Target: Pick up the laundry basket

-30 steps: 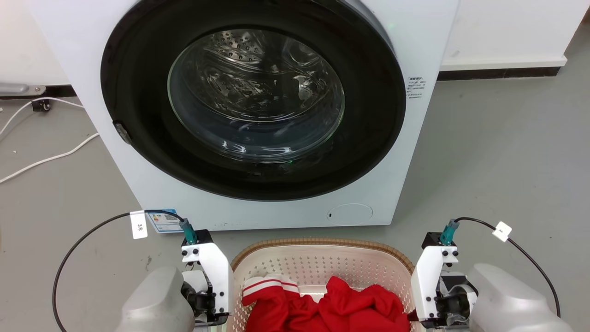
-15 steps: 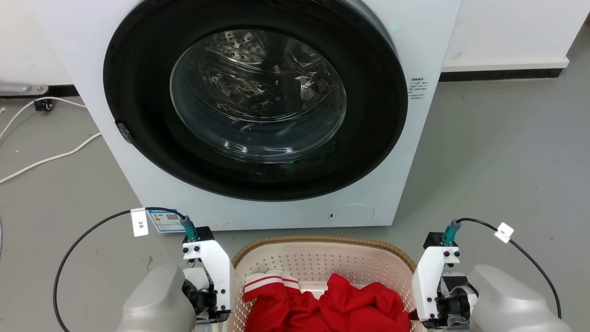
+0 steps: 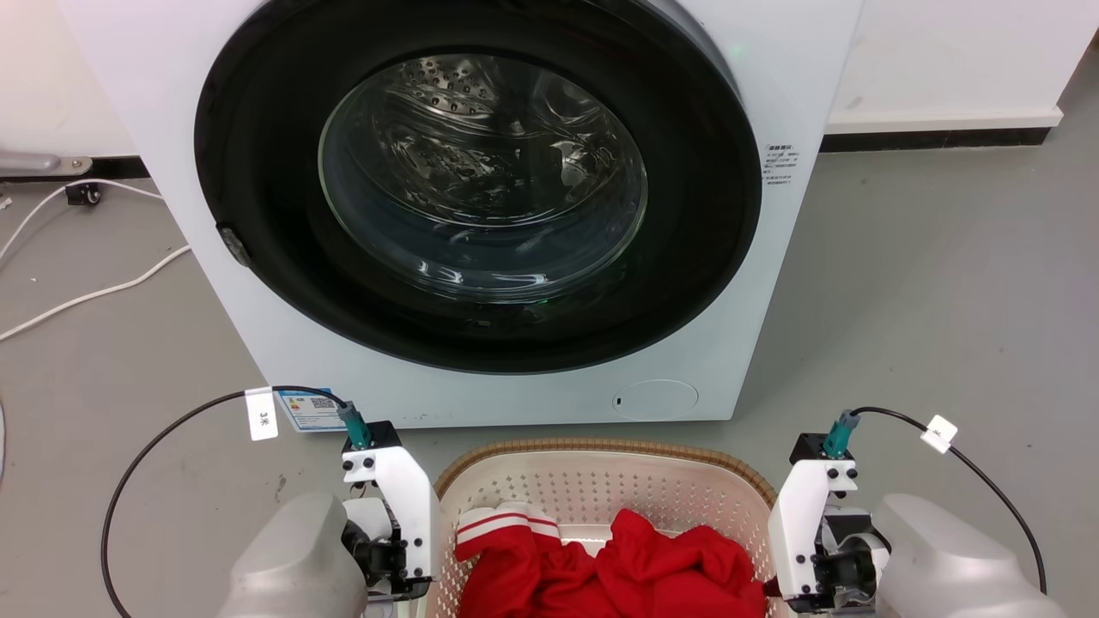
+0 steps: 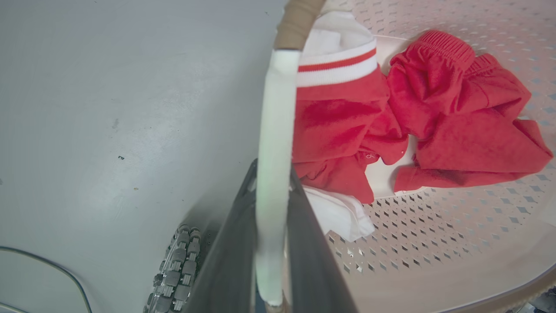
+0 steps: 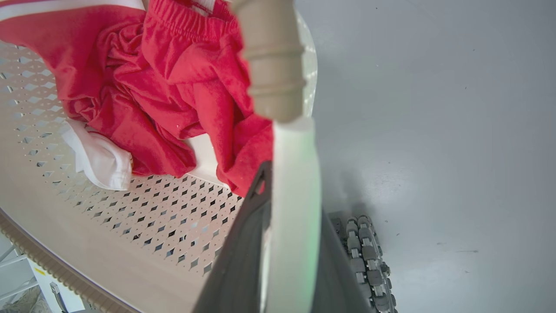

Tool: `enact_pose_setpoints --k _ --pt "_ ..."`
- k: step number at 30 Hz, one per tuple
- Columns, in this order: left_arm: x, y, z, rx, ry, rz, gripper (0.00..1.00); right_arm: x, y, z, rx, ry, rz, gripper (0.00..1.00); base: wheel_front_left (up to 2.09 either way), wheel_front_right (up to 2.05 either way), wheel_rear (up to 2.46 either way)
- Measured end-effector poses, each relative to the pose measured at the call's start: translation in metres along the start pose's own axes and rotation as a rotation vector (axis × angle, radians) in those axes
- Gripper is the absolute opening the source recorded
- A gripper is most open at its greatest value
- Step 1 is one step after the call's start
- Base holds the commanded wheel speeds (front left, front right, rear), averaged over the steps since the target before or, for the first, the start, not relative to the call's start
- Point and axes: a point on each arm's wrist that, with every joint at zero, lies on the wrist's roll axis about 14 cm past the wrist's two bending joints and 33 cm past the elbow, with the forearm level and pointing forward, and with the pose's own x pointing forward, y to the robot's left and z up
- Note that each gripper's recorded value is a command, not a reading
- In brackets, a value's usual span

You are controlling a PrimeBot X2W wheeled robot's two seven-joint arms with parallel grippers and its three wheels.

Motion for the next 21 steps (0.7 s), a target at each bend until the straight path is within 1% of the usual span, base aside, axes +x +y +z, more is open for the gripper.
enact_pose_setpoints --k 21 --pt "0.0 -0.0026 0.0015 0.003 -0.01 -0.009 0.0 -0.0001 -0.0012 -0.0003 -0.005 -0.006 -0.006 0.0 0.0 0.0 0.0"
